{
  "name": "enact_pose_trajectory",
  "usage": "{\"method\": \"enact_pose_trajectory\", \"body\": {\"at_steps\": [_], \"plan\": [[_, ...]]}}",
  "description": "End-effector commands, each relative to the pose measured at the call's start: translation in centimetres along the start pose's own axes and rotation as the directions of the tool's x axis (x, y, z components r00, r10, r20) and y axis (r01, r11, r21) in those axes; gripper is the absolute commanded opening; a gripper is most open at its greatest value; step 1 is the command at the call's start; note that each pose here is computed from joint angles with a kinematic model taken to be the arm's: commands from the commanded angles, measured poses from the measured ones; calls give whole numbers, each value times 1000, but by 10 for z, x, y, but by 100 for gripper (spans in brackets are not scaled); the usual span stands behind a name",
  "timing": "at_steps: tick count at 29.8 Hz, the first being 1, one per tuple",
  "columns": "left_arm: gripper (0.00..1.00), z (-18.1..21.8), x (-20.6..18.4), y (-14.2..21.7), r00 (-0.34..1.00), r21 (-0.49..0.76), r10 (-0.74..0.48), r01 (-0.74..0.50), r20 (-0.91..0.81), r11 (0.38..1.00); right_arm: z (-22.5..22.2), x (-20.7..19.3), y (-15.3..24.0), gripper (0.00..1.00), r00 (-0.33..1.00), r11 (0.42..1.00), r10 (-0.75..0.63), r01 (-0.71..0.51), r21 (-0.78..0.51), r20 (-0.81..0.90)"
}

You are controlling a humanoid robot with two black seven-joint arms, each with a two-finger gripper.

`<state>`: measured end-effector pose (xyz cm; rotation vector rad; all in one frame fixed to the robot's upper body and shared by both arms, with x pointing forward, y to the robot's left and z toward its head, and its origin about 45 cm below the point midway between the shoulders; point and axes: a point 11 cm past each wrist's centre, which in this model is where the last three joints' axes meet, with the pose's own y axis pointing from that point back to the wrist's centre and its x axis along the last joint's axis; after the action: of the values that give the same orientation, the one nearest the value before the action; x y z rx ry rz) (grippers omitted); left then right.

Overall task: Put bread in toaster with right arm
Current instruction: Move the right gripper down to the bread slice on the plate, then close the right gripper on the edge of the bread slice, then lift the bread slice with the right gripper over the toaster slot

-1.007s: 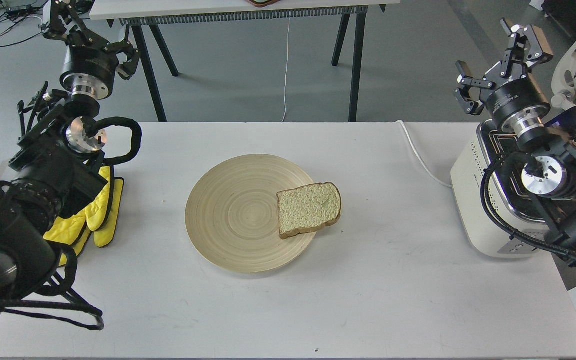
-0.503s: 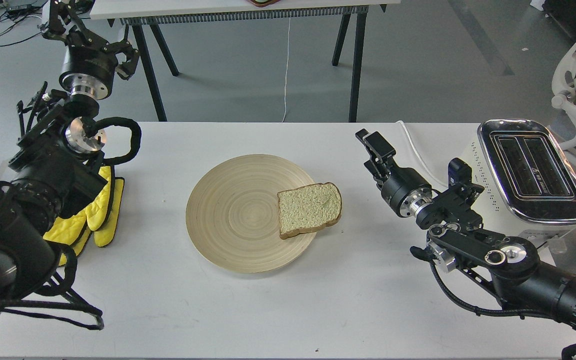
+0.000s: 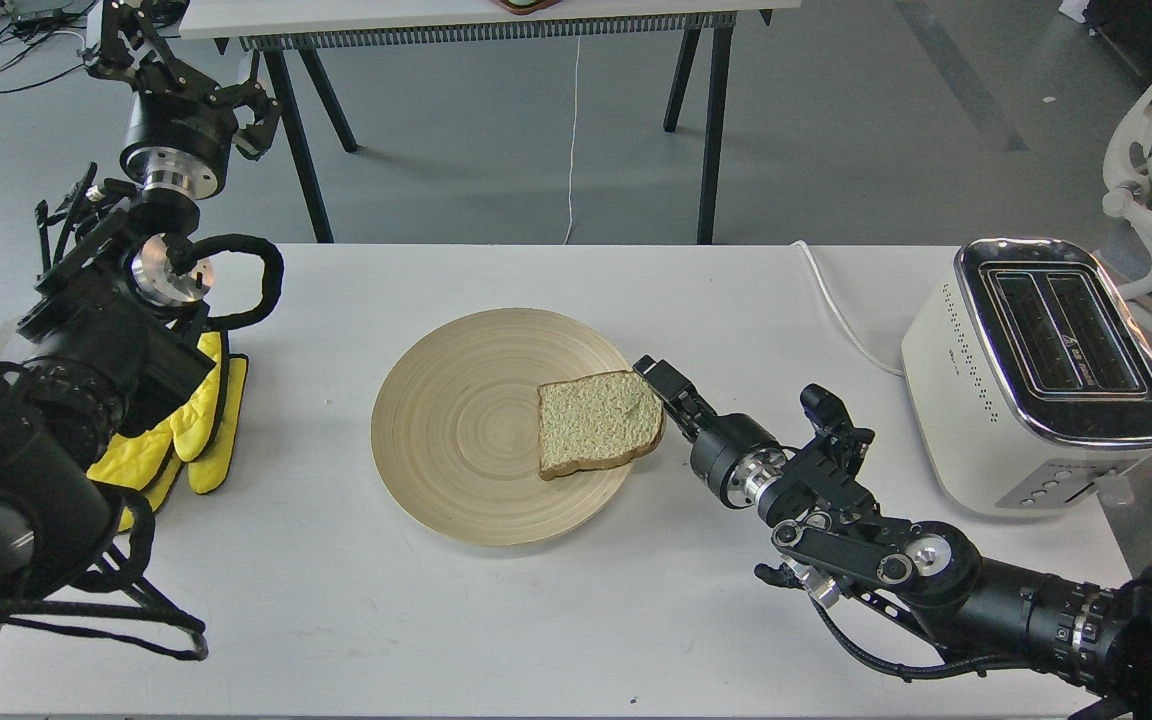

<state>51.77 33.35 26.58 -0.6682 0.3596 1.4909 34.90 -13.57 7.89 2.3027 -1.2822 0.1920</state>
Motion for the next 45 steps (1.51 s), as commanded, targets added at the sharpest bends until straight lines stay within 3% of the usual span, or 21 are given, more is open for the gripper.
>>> {"method": "enact_pose_trajectory", "body": {"at_steps": [1, 9, 14, 19, 23, 33, 40, 45], "plan": [[100, 0, -1, 0, 1000, -1, -1, 1, -1, 1000, 2, -2, 1, 64, 1000, 1000, -8, 8, -8, 3], [100, -1, -1, 0, 1000, 0, 0, 0, -3, 1000, 9, 1, 0, 59, 1000, 999, 2, -2, -38, 2], [100, -1, -1, 0, 1000, 0, 0, 0, -3, 1000, 8, -3, -1, 41, 1000, 999, -17, 18, -38, 10], [100, 0, -1, 0, 1000, -1, -1, 1, -3, 1000, 7, -8, -1, 37, 999, 999, -31, 31, -38, 9], [100, -1, -1, 0, 1000, 0, 0, 0, -3, 1000, 10, -15, 1, 23, 998, 997, -58, 58, -45, -13], [100, -1, -1, 0, 1000, 2, -1, 1, 0, 1000, 8, -13, 1, 0, 998, 998, -57, 57, -41, -13], [100, -1, -1, 0, 1000, 2, -1, 1, 0, 1000, -14, -17, 1, 0, 997, 997, -80, 80, 23, 6], [100, -1, -1, 0, 1000, 2, -1, 1, 0, 1000, -33, 37, 26, 0, 997, 996, -54, 58, 73, -47]]}}
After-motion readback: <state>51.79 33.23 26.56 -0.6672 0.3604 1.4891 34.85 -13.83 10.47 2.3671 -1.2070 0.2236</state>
